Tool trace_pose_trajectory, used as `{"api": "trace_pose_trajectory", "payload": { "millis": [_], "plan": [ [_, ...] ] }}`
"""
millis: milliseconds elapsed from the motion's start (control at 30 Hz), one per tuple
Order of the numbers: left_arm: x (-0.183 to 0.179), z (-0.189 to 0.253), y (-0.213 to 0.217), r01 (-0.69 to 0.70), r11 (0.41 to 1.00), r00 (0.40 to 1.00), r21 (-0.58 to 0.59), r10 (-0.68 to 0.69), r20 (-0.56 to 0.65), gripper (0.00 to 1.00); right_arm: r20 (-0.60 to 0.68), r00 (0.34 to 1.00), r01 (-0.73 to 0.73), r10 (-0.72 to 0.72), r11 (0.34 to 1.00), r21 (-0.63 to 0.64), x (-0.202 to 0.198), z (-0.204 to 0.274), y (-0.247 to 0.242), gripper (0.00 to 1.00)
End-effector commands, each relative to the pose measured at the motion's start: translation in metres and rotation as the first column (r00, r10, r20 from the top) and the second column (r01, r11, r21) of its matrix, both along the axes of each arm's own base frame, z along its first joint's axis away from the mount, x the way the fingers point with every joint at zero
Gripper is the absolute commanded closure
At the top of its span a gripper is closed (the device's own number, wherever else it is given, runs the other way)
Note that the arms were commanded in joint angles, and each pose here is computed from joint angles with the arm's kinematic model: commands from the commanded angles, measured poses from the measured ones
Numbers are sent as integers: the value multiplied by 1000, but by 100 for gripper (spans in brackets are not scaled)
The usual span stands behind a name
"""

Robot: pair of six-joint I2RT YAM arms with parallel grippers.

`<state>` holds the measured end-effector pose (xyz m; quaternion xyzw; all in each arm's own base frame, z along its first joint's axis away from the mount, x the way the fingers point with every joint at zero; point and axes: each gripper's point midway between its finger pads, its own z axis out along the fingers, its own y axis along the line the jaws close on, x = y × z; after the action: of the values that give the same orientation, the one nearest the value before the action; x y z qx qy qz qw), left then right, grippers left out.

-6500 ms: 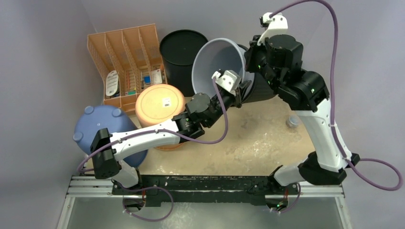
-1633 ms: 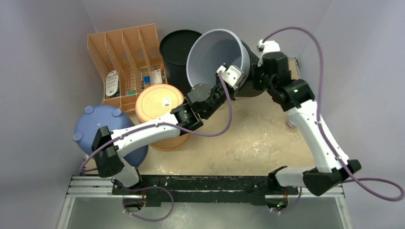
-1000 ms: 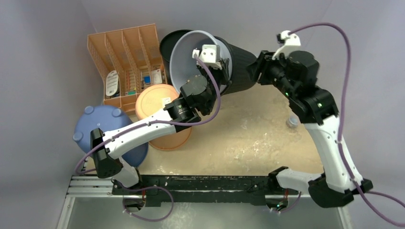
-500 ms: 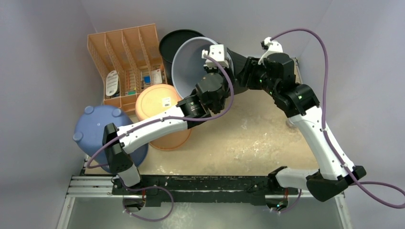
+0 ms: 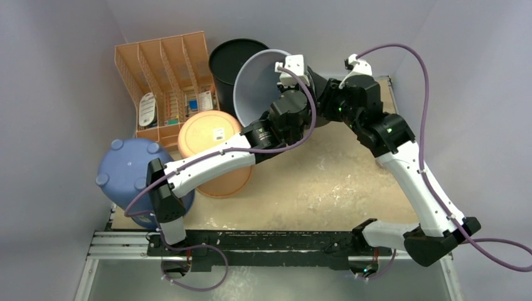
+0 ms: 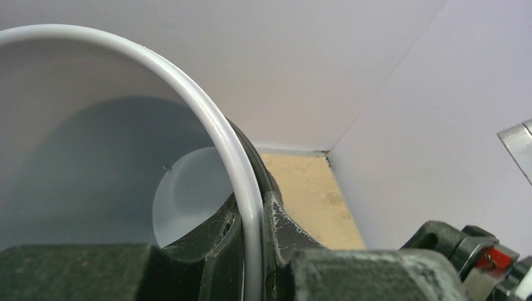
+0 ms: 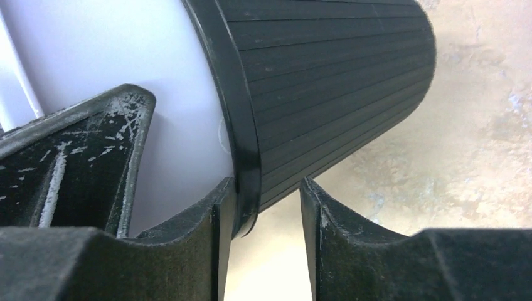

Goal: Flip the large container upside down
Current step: Adjust the container in the container.

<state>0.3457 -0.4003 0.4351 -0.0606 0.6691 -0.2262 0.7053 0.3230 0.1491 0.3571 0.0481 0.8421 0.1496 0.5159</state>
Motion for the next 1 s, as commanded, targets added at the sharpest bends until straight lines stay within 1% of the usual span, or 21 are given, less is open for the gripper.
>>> {"api": "trace_pose_trajectory", "payload": {
  "millis": [0,133,267,433,600,800,967],
  "plan": [
    [-29,111,15,126,937,987,-326,-87,134,100,-132,975,163,-180,978,-133,7,-69,-28,57],
    [-40,128,12,194,906,980,-375,-162,114,100,-167,956,213,-241,962,-173,16,-97,-41,60],
    [-51,143,13,263,865,965,-428,-235,119,100,-163,953,231,-257,959,-161,23,-108,-50,63],
    [-61,165,27,324,804,946,-499,-285,156,100,-183,950,224,-252,961,-160,24,-123,-52,63],
    [-70,184,41,352,773,936,-528,-294,194,100,-200,948,220,-246,964,-147,18,-135,-52,65],
    [-79,197,52,383,741,924,-552,-305,232,100,-231,932,242,-280,954,-178,12,-158,-63,65],
    [-84,205,62,391,729,920,-562,-297,255,100,-254,924,248,-286,953,-172,4,-169,-66,65]
  ]
}}
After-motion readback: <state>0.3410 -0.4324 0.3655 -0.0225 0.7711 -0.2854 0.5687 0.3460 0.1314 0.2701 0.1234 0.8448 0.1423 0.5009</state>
